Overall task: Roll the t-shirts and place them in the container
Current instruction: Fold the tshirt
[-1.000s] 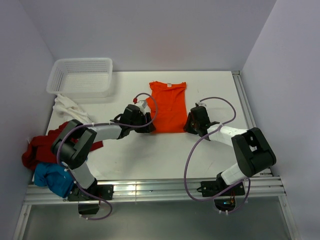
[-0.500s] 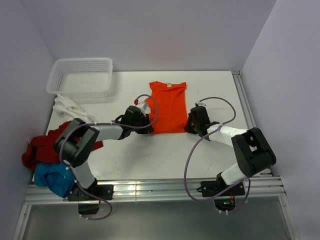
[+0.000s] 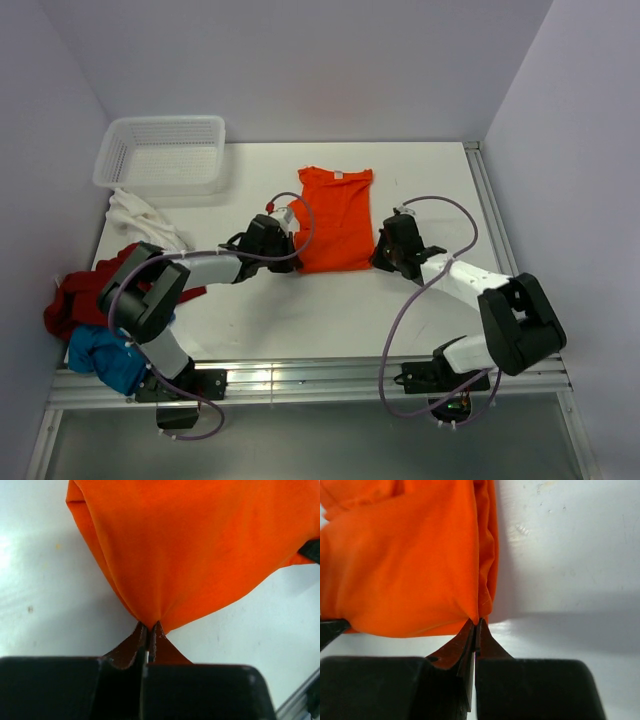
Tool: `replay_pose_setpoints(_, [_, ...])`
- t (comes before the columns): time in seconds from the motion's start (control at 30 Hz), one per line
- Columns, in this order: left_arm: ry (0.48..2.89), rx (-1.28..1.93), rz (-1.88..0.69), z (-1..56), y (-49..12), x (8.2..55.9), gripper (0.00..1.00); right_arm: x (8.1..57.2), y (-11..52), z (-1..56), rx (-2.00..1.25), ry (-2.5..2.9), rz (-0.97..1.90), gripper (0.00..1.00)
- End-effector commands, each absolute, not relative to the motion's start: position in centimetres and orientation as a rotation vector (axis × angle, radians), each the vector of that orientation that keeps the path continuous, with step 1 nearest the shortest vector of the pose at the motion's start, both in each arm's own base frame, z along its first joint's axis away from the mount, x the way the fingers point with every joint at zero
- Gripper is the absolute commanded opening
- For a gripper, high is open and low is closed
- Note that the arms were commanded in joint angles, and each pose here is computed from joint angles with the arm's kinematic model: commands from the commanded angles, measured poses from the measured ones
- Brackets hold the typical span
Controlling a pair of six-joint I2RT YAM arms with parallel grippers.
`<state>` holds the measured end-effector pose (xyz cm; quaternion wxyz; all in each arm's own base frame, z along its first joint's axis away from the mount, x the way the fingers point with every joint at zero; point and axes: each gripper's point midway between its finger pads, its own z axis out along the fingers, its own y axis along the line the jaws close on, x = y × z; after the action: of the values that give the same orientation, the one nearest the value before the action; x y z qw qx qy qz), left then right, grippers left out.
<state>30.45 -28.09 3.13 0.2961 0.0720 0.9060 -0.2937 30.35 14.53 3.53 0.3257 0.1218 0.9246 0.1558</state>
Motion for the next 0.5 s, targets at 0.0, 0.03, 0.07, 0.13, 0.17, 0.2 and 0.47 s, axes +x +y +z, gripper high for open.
replay_pose_setpoints(0.0, [2.439, 0.186, -0.8, 4.5, -27.4, 28.4, 0.0, 28.8, 14.3, 5.0, 0.363, 2.426, 0.423, 0.0])
replay_pose_setpoints(0.03, [2.431, 0.177, -0.818, 5.2, -27.4, 28.2, 0.0, 28.4, 14.5, 5.2, 0.365, 2.434, 0.436, 0.0])
replay_pose_setpoints(0.07, [2.448, 0.177, -0.82, 5.1, -27.1, 27.5, 0.0, 27.9, 14.4, 5.6, 0.374, 2.444, 0.44, 0.0])
replay_pose_setpoints(0.13, [2.443, 0.173, -0.836, 5.9, -27.0, 26.9, 0.0, 27.2, 14.2, 5.8, 0.389, 2.462, 0.438, 0.0])
replay_pose_setpoints(0.17, [2.449, 0.173, -0.84, 6.1, -27.0, 26.5, 0.0, 26.5, 14.0, 6.1, 0.398, 2.476, 0.432, 0.0])
replay_pose_setpoints(0.2, [2.464, 0.174, -0.838, 6.1, -26.8, 26.1, 0.0, 26.1, 13.9, 6.2, 0.403, 2.483, 0.43, 0.0])
replay_pose_setpoints(0.47, [2.555, 0.139, -0.888, 8.4, -27.1, 24.5, 0.0, 23.6, 13.1, 8.1, 0.425, 2.536, 0.421, 0.0])
